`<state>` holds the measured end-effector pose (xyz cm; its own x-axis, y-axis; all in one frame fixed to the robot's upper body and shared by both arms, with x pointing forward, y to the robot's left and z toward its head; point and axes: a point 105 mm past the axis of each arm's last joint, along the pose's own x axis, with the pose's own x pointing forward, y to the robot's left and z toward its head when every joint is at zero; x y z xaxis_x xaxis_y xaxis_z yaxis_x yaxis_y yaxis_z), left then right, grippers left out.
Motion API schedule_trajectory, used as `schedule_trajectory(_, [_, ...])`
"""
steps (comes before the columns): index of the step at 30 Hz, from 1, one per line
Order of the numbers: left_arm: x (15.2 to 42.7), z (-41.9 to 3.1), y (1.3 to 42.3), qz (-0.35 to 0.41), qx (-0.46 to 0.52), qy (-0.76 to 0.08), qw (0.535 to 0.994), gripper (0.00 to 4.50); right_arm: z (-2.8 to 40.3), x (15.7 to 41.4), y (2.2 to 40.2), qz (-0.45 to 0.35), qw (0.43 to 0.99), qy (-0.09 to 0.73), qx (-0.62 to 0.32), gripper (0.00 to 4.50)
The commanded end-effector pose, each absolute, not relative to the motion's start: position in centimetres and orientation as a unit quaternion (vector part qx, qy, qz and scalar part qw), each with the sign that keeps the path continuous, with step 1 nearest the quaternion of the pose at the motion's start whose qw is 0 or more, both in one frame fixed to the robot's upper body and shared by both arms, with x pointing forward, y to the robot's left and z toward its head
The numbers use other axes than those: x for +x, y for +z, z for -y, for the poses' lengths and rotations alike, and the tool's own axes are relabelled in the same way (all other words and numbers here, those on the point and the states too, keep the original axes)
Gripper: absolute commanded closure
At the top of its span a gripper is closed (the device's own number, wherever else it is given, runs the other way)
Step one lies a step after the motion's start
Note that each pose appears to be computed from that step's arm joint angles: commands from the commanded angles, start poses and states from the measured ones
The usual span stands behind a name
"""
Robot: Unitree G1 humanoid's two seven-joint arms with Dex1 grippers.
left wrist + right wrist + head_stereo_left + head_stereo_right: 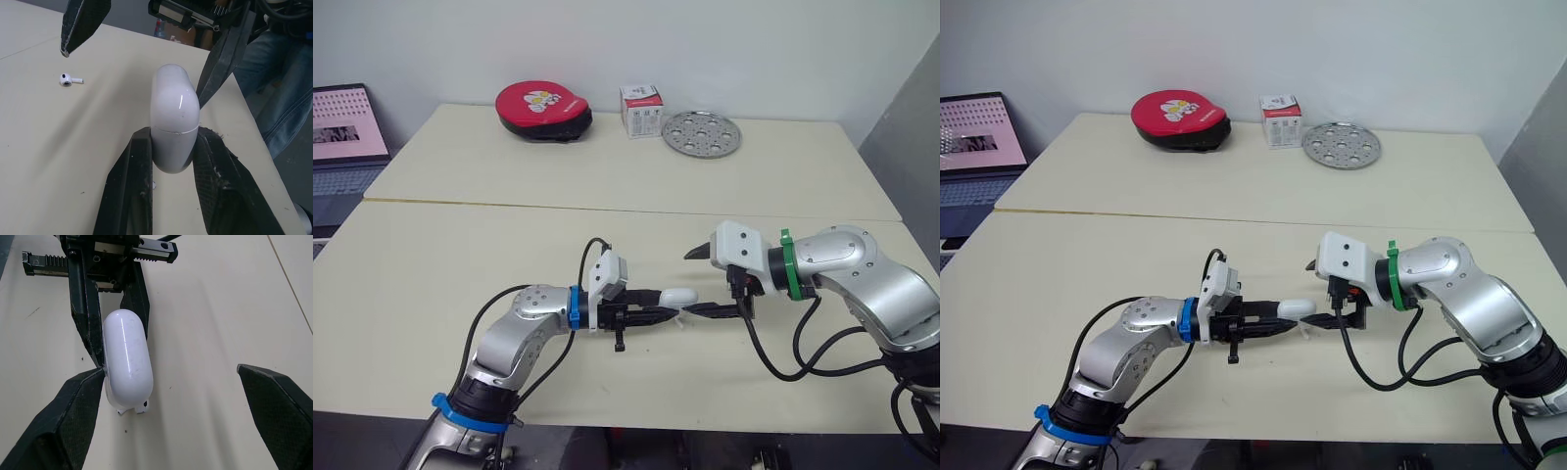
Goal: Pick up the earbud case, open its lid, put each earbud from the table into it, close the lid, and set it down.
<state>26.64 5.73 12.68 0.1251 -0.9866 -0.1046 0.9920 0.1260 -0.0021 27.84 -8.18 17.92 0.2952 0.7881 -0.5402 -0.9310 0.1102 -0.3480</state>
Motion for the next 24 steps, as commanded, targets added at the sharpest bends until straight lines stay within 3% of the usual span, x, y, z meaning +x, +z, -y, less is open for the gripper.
schedule_trajectory(1, [25.6, -5.3, 13.4, -0.017, 0.063, -0.683, 0.727, 3.72, 8.1, 28.3, 19.4, -0.085, 0.747, 0.573, -0.327, 0.0])
schedule_trajectory(14, [25.8, -5.6, 13.0, -0.017, 0.078, -0.681, 0.728, 3.72, 8.8, 29.0, 21.1, -0.083, 0.769, 0.562, -0.293, 0.0])
schedule_trajectory(24, [30.0, -9.3, 14.0, 0.055, 0.059, -0.542, 0.837, 3.72, 14.1, 27.6, 20.8, -0.052, 0.798, 0.524, -0.293, 0.0])
